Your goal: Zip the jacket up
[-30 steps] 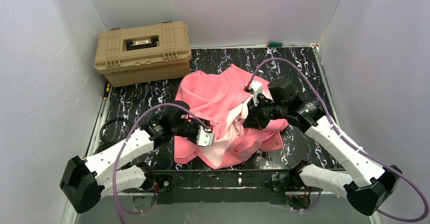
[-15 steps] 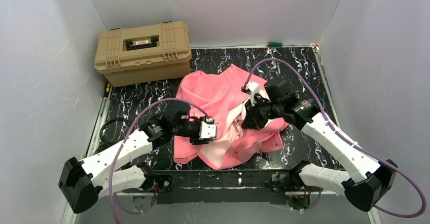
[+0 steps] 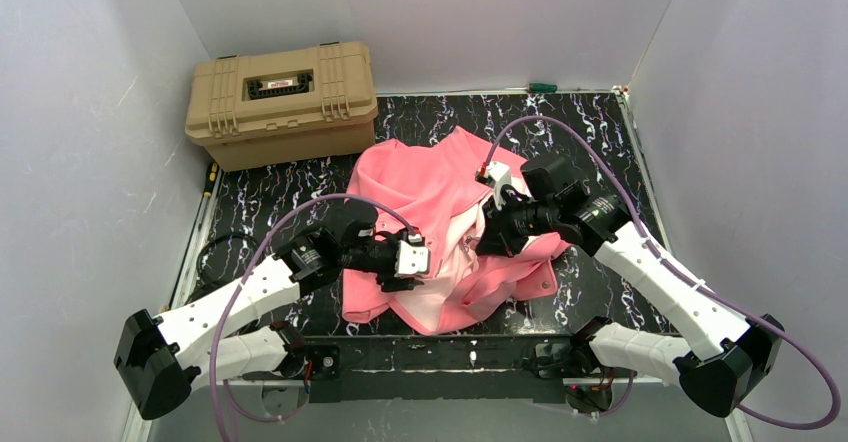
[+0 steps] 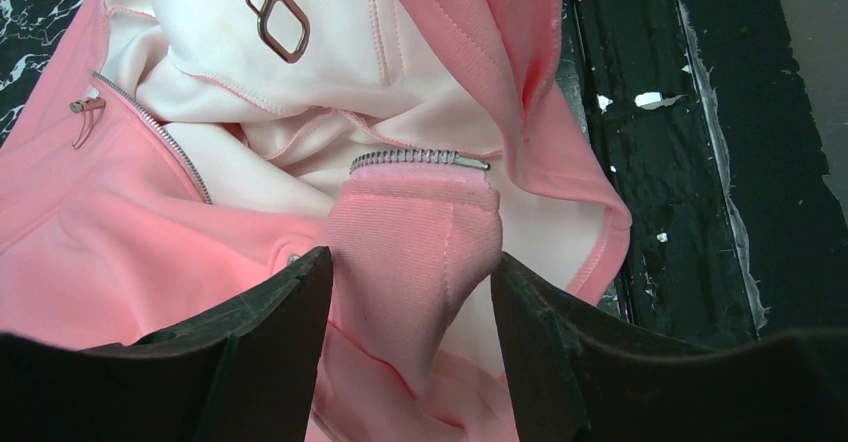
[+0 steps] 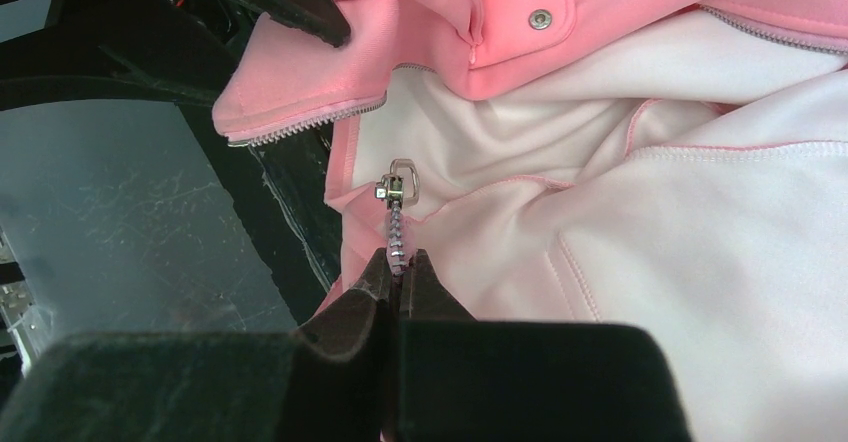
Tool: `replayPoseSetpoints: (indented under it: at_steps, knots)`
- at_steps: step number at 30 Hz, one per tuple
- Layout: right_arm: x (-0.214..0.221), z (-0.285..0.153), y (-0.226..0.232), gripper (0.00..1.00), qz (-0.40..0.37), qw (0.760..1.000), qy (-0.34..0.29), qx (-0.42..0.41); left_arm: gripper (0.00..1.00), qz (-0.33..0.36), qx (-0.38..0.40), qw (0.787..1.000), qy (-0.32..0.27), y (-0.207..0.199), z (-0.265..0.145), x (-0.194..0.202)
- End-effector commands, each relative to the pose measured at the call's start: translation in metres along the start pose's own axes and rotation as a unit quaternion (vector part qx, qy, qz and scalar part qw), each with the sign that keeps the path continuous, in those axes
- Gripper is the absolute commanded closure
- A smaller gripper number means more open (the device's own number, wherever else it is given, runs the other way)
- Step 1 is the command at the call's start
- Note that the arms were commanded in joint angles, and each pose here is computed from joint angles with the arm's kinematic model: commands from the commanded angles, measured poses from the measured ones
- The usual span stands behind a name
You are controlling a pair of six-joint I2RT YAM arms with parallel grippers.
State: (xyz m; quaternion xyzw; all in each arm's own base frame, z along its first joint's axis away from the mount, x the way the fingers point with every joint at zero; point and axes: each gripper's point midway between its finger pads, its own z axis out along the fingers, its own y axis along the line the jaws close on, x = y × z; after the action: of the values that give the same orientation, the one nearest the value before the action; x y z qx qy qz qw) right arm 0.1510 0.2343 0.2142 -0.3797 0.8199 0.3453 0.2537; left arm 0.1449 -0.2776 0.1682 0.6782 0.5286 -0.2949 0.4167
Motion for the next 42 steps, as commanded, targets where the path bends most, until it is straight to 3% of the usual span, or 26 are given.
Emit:
replayPoseSetpoints:
  at_steps: [1, 7, 17, 19, 22, 24, 26, 27, 29, 31, 33, 36, 39, 42]
  knots:
    - [-0.015, -0.007, 0.009, 0.99, -0.021, 1.000, -0.021, -0.011, 0.44, 0.012, -0.003, 1.000, -0.020, 0.002, -0.004, -0.016]
    - [-0.014, -0.006, 0.008, 0.99, -0.019, 1.000, -0.019, -0.013, 0.46, 0.006, -0.004, 0.999, -0.033, 0.003, -0.005, -0.032]
    - [-0.016, -0.006, 0.010, 0.99, -0.020, 0.999, -0.019, -0.017, 0.85, 0.041, -0.013, 0.999, -0.014, 0.006, -0.003, -0.024]
    - [-0.018, -0.006, 0.010, 0.99, -0.022, 0.999, -0.021, -0.017, 1.00, 0.057, -0.013, 0.998, -0.001, 0.005, -0.003, -0.017]
    - [-0.024, -0.007, 0.012, 0.99, -0.029, 0.999, -0.033, -0.022, 1.00, 0.104, -0.030, 0.994, 0.016, 0.013, -0.006, -0.010]
    - [-0.032, -0.009, 0.014, 0.99, -0.033, 0.998, -0.046, -0.024, 1.00, 0.182, -0.068, 0.980, 0.034, 0.035, -0.009, -0.009]
    - [-0.044, -0.012, 0.018, 0.99, -0.040, 0.997, -0.062, -0.029, 1.00, 0.294, -0.128, 0.946, 0.052, 0.067, -0.014, -0.016]
    - [-0.050, -0.014, 0.020, 0.99, -0.044, 0.996, -0.070, -0.030, 1.00, 0.361, -0.163, 0.917, 0.054, 0.086, -0.017, -0.026]
    - [-0.064, -0.018, 0.023, 0.99, -0.053, 0.994, -0.084, -0.034, 1.00, 0.510, -0.201, 0.835, 0.048, 0.119, -0.024, -0.050]
    - [-0.076, -0.023, 0.028, 0.99, -0.064, 0.992, -0.097, -0.040, 1.00, 0.610, -0.238, 0.755, 0.034, 0.156, -0.041, -0.083]
    - [-0.086, -0.027, 0.033, 0.99, -0.071, 0.990, -0.109, -0.048, 1.00, 0.682, -0.279, 0.675, 0.046, 0.191, -0.058, -0.121]
    - [-0.095, -0.035, 0.048, 0.99, -0.083, 0.985, -0.130, -0.083, 1.00, 0.759, -0.303, 0.576, 0.029, 0.206, -0.072, -0.165]
    - [-0.096, -0.037, 0.060, 0.99, -0.091, 0.978, -0.146, -0.119, 1.00, 0.804, -0.292, 0.518, -0.006, 0.190, -0.068, -0.181]
    - [-0.098, -0.036, 0.061, 0.99, -0.092, 0.975, -0.156, -0.126, 1.00, 0.825, -0.281, 0.491, -0.025, 0.176, -0.064, -0.181]
